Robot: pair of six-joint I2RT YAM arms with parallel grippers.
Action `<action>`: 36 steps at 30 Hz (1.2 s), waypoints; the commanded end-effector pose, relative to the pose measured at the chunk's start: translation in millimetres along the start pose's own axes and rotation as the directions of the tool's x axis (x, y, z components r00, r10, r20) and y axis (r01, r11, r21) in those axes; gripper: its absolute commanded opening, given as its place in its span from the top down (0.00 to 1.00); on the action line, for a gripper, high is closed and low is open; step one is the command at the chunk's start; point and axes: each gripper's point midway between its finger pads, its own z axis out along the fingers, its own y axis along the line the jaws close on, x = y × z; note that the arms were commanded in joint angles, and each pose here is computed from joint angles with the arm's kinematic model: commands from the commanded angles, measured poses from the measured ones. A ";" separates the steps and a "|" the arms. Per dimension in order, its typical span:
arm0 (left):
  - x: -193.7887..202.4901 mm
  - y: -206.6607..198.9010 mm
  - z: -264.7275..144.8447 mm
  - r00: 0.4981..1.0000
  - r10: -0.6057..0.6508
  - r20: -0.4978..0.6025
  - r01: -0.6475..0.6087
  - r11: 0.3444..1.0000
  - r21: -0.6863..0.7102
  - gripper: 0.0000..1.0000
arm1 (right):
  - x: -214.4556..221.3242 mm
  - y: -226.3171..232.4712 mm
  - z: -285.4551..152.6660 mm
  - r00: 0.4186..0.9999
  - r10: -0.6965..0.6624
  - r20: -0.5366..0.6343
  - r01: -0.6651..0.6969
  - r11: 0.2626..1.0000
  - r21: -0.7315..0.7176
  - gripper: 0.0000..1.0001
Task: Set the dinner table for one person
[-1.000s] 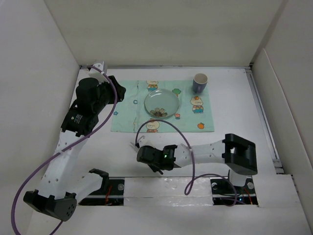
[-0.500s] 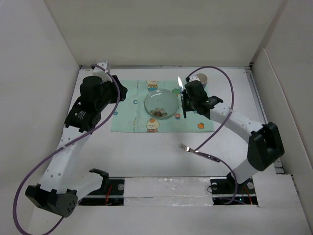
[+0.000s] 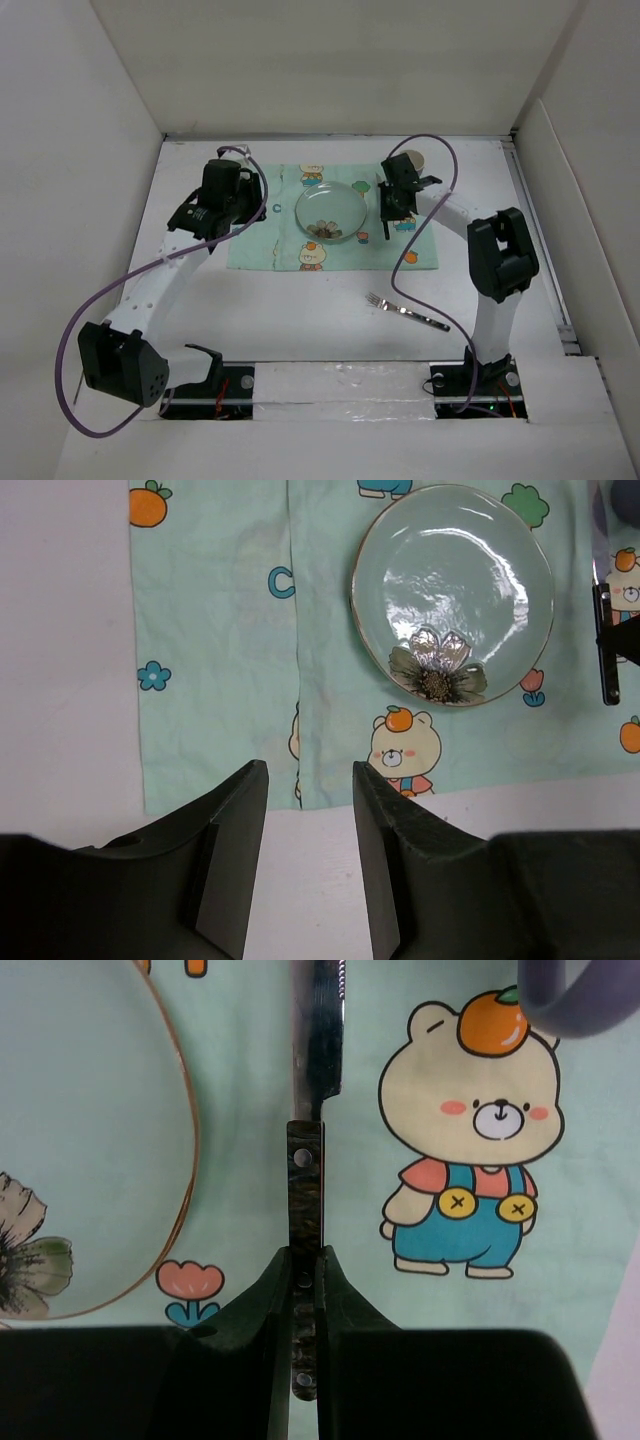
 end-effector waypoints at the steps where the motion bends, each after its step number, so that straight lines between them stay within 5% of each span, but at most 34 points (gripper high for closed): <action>1: -25.7 -10.8 -9.6 0.996 0.008 0.094 -0.012 0.999 0.044 0.63 | -13.3 0.4 2.2 1.000 0.012 0.004 -0.012 1.000 0.006 1.00; 9: -25.9 -19.4 -2.3 0.997 0.006 0.081 -0.013 0.996 0.085 0.63 | 4.1 -2.9 19.1 0.996 0.061 -0.063 -0.058 0.997 0.043 1.00; 16: -28.0 -22.5 0.5 0.997 0.002 0.079 -0.009 0.995 0.096 0.63 | 2.7 -5.9 -0.5 0.998 0.051 -0.038 -0.050 0.998 0.036 0.52; 19: -31.4 -25.5 -1.6 0.996 0.001 0.084 -0.010 0.994 0.109 0.63 | 10.9 -4.9 -16.9 0.999 0.033 -0.037 -0.033 0.999 -0.003 0.43; 23: -36.6 -31.8 -3.6 0.996 -0.010 0.088 -0.002 0.991 0.136 0.63 | 25.1 -11.9 -66.7 1.000 0.021 -0.017 -0.021 0.999 -0.037 0.48; 28: -37.1 -36.5 -6.1 0.996 -0.020 0.091 0.005 0.987 0.162 0.63 | 104.8 -16.9 -108.6 0.981 -0.008 -0.195 -0.009 0.996 -0.087 0.99; 30: -36.9 -40.0 -6.0 0.996 -0.023 0.089 0.006 0.984 0.181 0.63 | 139.1 -20.1 -121.4 0.959 -0.024 -0.283 0.003 0.997 -0.076 0.99; 36: -38.4 -47.0 -5.1 0.996 -0.028 0.088 0.008 0.976 0.216 0.63 | 199.3 -10.6 -149.3 0.837 -0.189 -0.513 0.178 0.981 -0.072 0.64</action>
